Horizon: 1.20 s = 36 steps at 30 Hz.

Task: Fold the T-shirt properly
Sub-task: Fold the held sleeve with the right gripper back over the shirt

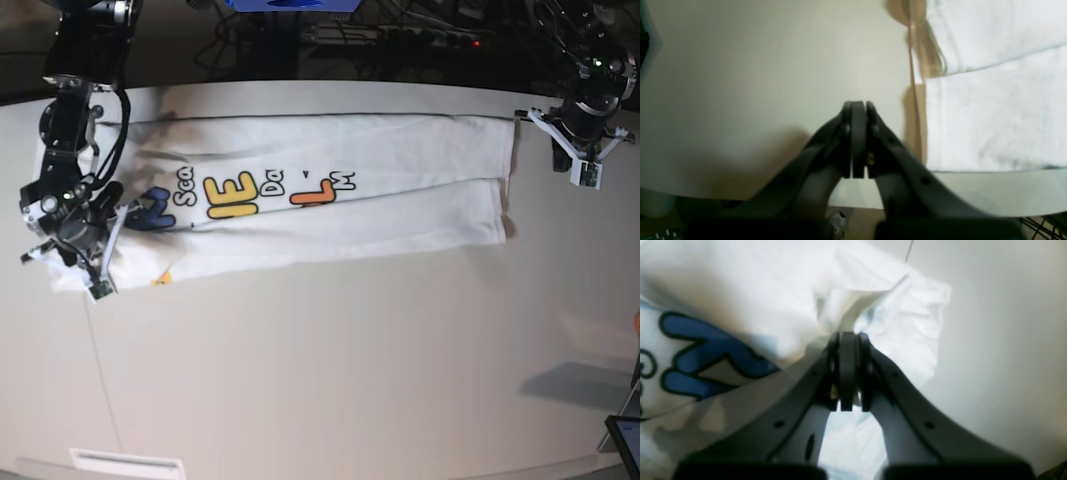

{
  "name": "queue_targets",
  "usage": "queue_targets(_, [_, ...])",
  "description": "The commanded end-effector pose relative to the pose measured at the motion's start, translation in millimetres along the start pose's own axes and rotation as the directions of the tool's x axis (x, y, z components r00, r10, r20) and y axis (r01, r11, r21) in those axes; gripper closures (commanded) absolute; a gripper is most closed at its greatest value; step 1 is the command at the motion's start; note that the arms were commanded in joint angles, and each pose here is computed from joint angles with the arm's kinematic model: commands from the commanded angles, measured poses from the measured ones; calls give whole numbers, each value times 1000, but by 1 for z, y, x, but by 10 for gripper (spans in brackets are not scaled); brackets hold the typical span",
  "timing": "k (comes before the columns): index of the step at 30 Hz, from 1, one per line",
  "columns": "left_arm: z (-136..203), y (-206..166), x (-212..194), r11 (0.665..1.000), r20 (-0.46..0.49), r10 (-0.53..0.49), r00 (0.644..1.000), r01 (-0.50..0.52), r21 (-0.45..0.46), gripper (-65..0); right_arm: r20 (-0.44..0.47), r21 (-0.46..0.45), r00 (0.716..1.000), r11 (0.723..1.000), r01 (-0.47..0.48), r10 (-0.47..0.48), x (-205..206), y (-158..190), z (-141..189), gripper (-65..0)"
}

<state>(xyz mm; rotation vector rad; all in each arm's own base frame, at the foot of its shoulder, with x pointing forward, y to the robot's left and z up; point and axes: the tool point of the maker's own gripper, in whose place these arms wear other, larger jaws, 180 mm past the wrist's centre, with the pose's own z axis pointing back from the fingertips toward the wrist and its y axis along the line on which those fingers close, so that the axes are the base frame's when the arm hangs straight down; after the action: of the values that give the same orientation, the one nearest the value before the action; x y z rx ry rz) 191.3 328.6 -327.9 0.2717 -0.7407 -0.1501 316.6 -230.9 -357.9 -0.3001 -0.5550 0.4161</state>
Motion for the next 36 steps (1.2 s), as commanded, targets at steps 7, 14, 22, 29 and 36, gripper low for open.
queue_targets(7, [3,5,8,1000,29,-9,1000,8,14,0,33,-33,999,999,-11,13,2,-4,15,-3])
queue_targets(14, [3,4,8,1000,29,-9,1000,9,12,0,3,-38,1000,999,-19,19,-9,-2,19,-3])
queue_targets(22, [3,4,8,1000,29,-9,1000,9,12,0,-42,-14,999,999,-32,31,-31,10,19,-3])
queue_targets(29, [-8,-17,13,996,26,-61,998,62,-63,0,-47,-12,998,999,-35,35,-34,11,19,-3])
queue_targets(36, [-9,-15,11,996,21,-57,998,58,-62,0,-53,-47,996,996,-71,68,-36,-5,20,-3])
